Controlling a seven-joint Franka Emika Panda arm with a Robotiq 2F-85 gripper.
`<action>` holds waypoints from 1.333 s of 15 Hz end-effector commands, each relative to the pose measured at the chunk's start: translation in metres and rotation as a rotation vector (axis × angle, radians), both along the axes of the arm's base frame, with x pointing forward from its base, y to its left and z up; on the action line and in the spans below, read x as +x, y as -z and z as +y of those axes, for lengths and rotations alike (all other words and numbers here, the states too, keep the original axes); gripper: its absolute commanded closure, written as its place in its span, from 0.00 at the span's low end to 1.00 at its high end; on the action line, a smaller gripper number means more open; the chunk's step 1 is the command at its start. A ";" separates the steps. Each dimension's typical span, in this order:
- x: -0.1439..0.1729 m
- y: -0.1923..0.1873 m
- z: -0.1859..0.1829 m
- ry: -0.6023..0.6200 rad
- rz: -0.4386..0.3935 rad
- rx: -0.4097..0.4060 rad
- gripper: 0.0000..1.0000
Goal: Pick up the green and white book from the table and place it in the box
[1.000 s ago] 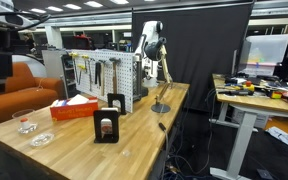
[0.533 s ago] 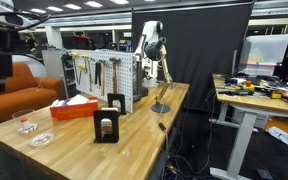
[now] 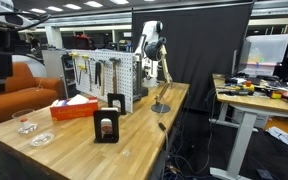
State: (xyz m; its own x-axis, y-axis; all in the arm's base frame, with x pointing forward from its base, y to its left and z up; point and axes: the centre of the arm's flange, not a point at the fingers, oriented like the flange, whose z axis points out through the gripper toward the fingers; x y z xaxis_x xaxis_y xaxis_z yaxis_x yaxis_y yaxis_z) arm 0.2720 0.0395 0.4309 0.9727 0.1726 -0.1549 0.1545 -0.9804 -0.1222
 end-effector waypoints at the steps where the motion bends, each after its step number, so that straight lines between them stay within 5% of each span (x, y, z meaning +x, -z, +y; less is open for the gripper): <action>1: 0.000 0.000 0.000 0.000 0.000 0.000 0.00; 20: 0.003 0.002 0.000 -0.006 -0.020 -0.018 0.00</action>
State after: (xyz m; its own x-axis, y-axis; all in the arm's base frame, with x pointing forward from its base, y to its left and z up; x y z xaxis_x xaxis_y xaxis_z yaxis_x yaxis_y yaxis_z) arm 0.2722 0.0396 0.4310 0.9730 0.1729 -0.1531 0.1552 -0.9805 -0.1208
